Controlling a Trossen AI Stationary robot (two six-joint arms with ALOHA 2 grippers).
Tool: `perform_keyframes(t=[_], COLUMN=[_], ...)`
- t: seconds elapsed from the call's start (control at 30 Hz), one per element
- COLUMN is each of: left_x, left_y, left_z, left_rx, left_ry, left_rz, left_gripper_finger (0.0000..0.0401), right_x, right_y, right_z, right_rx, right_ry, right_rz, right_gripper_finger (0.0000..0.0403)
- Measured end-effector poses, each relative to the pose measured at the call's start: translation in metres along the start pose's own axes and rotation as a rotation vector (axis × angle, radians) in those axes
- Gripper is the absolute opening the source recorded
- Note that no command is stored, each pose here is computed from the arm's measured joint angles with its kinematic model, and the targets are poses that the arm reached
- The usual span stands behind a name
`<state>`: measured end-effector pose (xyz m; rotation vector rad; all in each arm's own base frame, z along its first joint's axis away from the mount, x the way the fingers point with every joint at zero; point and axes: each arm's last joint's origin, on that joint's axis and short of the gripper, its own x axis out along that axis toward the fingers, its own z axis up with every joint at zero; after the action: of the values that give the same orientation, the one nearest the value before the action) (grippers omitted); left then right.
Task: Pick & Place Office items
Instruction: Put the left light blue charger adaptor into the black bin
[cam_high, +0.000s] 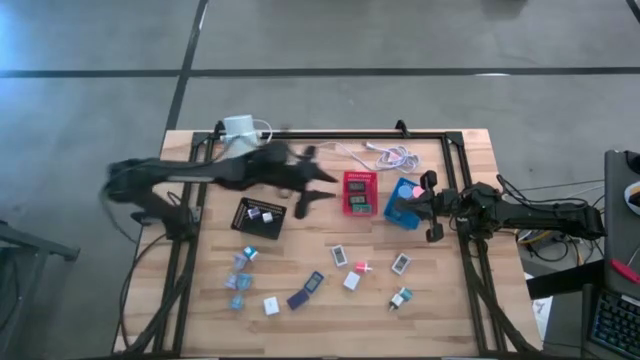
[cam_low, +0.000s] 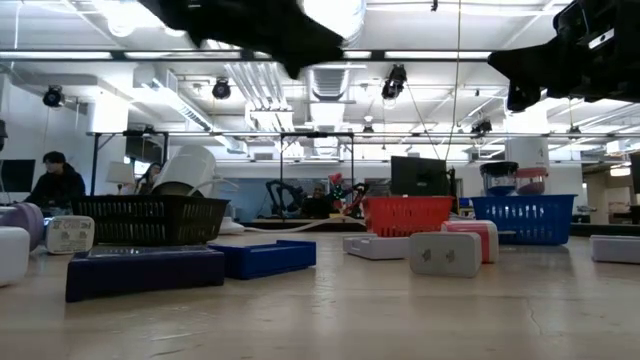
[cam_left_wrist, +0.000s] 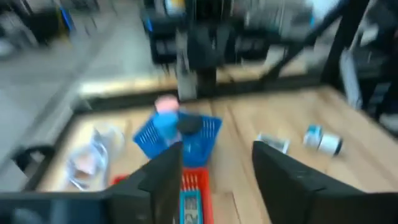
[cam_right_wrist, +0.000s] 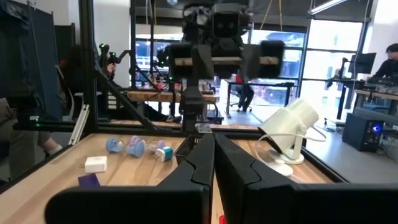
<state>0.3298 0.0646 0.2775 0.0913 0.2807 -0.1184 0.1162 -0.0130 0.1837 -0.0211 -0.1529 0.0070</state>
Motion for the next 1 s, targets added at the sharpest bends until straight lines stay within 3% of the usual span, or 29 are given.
perform_keyframes(t=[0.13,0.23,0.4,0.67,1.0], left_x=[-0.058,-0.095,-0.14,-0.175,-0.176], left_y=[-0.019,-0.033,-0.053,-0.073,-0.079], left_z=[-0.013,-0.03,-0.061,-0.105,-0.14], left_rx=[-0.047,-0.057,-0.037,-0.037,0.031], left_ry=[-0.15,-0.188,-0.269,-0.39,-0.306], left_rz=[0.094,0.149,0.159,0.146,0.144], left_gripper_finger=[0.0121,0.0076,0.0009,0.0003,0.0003], right_x=[0.0,0.0,0.0,0.0,0.0], right_y=[0.0,0.0,0.0,0.0,0.0], right_z=[0.0,0.001,0.001,0.002,0.003], right_rx=[0.002,0.003,0.002,-0.006,-0.011], right_ry=[-0.002,-0.007,-0.015,-0.025,-0.029], right_rz=[-0.001,-0.001,-0.001,-0.003,-0.003], right_gripper_finger=[0.0008,0.0008,0.0008,0.0008,0.0008])
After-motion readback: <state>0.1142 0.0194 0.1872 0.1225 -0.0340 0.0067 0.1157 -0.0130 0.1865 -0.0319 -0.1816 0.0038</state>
